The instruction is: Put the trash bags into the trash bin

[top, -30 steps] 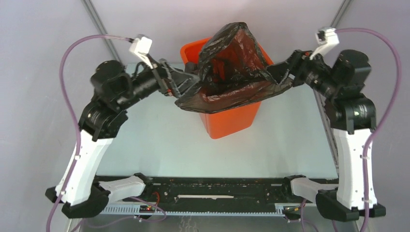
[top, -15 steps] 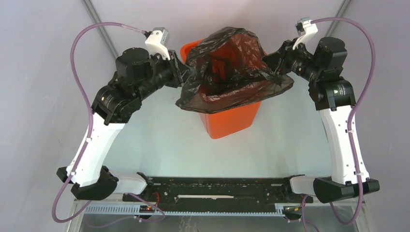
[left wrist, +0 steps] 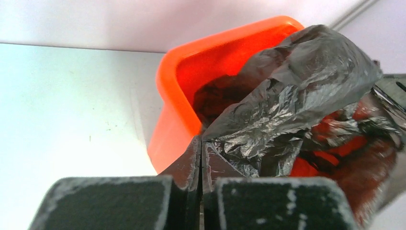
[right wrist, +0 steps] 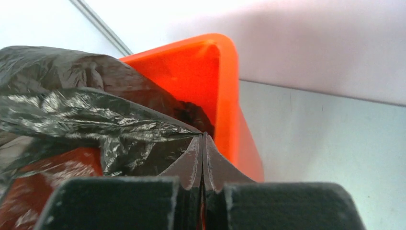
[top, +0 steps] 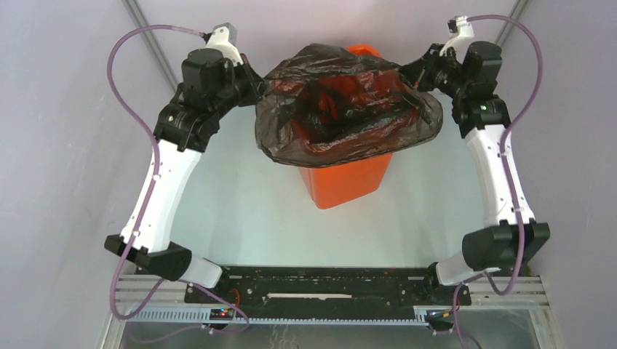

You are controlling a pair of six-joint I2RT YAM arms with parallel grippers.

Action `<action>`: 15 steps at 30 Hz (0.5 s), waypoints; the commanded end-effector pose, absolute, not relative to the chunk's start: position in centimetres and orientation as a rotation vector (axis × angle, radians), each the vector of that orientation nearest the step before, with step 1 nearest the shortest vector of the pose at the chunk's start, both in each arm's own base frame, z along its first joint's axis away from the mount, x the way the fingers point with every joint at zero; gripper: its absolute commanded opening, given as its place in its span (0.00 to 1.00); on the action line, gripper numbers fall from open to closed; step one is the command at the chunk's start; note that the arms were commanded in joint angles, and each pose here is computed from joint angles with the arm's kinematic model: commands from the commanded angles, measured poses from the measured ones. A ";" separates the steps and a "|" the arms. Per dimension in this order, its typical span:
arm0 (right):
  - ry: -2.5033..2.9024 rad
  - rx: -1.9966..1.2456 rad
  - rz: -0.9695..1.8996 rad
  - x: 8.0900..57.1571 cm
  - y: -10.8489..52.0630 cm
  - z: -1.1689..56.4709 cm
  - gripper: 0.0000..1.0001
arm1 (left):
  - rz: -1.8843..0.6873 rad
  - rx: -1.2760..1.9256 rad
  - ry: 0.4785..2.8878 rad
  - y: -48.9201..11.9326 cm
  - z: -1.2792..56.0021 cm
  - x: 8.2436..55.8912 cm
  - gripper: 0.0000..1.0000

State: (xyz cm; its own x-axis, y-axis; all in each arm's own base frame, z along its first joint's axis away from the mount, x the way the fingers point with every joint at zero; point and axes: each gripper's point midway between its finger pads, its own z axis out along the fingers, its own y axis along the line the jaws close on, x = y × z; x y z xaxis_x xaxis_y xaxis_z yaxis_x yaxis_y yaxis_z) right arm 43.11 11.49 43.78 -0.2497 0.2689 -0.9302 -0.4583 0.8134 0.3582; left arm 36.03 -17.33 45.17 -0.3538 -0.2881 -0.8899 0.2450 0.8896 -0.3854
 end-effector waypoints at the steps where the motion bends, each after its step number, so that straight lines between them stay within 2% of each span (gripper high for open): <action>1: 1.623 -0.112 0.699 45.5 10.9 45.2 0.00 | -0.559 -0.096 1.772 -16.2 47.1 39.0 0.00; 11: 1.636 -0.081 0.813 50.9 11.4 43.2 0.00 | -0.515 -0.164 1.754 -14.9 46.1 45.0 0.05; 15: 1.625 -0.055 0.876 52.6 11.9 42.9 0.00 | -0.519 -0.170 1.715 -14.8 46.7 47.3 0.12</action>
